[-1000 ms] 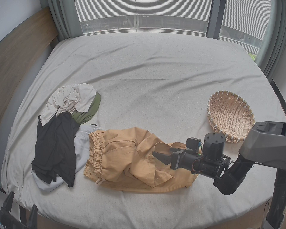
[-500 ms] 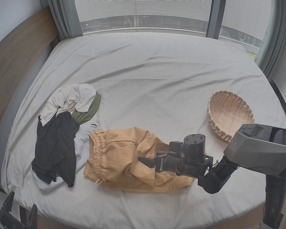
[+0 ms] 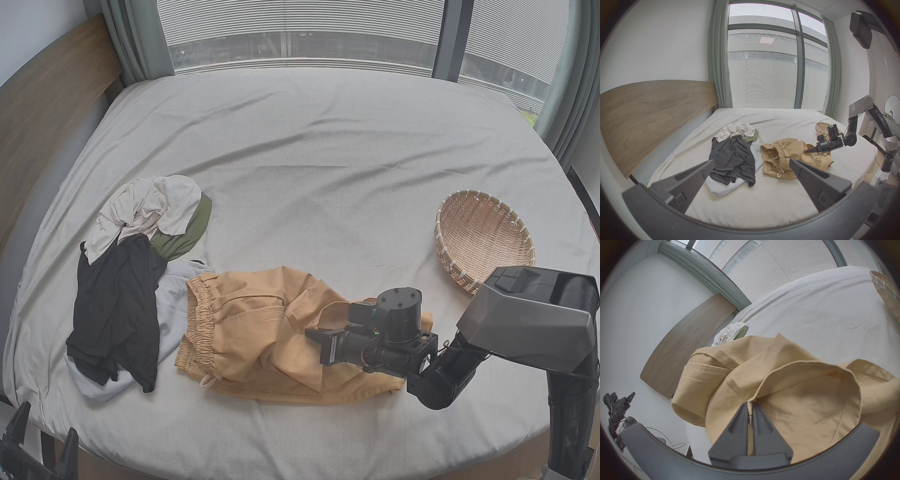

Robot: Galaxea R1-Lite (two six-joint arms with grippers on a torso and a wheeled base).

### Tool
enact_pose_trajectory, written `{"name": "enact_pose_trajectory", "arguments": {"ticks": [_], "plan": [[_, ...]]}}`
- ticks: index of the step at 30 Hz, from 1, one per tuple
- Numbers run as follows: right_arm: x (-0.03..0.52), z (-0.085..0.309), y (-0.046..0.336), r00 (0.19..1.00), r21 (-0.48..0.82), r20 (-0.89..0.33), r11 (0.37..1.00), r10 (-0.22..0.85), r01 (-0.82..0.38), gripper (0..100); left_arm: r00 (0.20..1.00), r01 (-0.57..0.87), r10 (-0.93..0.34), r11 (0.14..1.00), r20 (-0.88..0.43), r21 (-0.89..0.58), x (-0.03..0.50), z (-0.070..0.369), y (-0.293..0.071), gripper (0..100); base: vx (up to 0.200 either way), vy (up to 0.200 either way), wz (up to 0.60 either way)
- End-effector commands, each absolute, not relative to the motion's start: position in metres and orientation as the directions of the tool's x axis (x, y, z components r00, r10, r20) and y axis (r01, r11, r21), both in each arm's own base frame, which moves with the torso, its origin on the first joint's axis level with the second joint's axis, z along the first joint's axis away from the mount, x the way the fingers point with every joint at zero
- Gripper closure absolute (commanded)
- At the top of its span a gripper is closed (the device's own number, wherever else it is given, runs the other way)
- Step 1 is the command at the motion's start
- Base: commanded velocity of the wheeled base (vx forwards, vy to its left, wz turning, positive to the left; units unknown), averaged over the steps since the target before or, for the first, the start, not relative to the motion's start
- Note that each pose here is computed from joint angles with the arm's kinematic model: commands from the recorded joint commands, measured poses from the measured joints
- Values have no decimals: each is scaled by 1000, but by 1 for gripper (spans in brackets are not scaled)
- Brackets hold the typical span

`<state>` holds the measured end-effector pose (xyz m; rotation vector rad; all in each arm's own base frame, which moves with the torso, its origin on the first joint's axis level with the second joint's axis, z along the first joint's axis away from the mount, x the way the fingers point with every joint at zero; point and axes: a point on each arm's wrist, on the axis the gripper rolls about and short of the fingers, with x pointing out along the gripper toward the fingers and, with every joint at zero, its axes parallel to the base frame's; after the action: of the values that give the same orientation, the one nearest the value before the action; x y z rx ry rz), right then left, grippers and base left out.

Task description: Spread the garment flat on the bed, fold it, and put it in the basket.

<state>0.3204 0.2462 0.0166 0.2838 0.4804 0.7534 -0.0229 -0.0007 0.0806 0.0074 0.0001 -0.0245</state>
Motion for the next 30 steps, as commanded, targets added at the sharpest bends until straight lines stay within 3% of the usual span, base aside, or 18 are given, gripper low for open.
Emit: {"name": "enact_pose_trajectory", "arguments": {"ticks": [1, 9, 22, 23, 30], "plan": [[315, 21, 241, 636, 410, -314, 705, 705, -579, 100, 1000, 25, -25, 1000, -2, 8, -23, 75, -1, 0, 0, 0, 0], [290, 50, 212, 649, 413, -305, 711, 697, -569, 100, 1000, 25, -25, 1000, -2, 8, -23, 75, -1, 0, 0, 0, 0], [299, 34, 220, 622, 475, -252, 654, 742, -589, 100, 1000, 23, -23, 1000, -2, 8, -23, 75, -1, 0, 0, 0, 0], [299, 34, 221, 618, 482, -246, 647, 747, -591, 0, 1000, 25, -25, 1000, -2, 8, -23, 75, -1, 0, 0, 0, 0], [298, 37, 225, 612, 533, -216, 617, 760, -578, 0, 1000, 25, -25, 1000, -2, 8, -23, 75, -1, 0, 0, 0, 0]]}}
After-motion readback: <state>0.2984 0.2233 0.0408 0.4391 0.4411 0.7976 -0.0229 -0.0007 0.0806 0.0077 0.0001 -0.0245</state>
